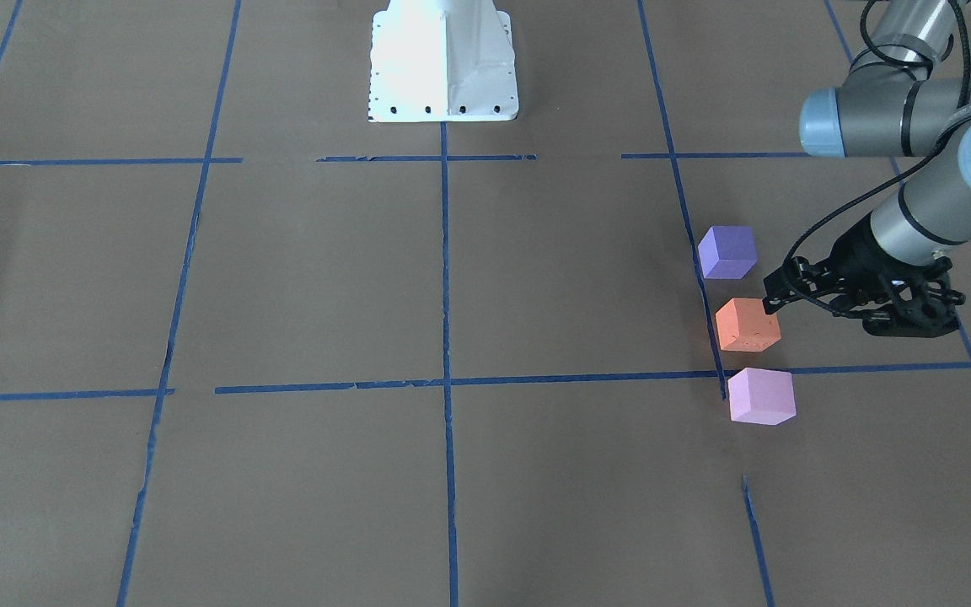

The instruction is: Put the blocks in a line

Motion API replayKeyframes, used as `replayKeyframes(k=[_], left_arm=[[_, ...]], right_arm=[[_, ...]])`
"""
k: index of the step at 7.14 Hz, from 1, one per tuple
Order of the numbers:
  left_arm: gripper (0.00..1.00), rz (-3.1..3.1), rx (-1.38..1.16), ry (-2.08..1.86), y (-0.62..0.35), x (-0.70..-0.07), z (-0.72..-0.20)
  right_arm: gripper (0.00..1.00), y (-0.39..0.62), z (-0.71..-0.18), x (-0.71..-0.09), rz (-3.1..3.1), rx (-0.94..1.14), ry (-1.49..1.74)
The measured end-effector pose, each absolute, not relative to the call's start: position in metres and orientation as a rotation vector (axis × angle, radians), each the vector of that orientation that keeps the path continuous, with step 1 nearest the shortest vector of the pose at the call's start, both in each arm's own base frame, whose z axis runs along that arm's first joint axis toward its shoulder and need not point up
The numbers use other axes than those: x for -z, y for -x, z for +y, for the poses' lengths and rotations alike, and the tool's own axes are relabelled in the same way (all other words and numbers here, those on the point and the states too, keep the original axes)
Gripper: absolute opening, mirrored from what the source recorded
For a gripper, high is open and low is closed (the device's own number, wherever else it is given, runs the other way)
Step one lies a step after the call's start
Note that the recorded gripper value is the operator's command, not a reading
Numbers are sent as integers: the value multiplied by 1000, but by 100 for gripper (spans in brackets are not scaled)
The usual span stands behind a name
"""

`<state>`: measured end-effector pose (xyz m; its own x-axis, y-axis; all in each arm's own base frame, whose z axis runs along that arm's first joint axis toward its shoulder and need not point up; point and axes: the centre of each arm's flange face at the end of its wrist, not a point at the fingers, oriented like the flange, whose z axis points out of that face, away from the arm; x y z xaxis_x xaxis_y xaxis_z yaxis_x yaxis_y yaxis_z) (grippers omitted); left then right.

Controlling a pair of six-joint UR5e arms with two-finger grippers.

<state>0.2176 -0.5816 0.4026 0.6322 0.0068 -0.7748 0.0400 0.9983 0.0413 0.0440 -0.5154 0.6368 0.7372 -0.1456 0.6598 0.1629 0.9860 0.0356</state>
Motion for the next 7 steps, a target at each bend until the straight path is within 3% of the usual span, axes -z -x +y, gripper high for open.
replayKeyframes(k=[2, 5, 7], left_arm=[[100, 861, 142, -41, -150, -418, -588], [100, 807, 301, 36, -69, -505, -562], [100, 822, 218, -1, -18, -562, -548]], right_arm=[[100, -44, -515, -637, -722, 169, 25], [100, -44, -515, -637, -722, 169, 25], [100, -44, -515, -637, -722, 169, 25]])
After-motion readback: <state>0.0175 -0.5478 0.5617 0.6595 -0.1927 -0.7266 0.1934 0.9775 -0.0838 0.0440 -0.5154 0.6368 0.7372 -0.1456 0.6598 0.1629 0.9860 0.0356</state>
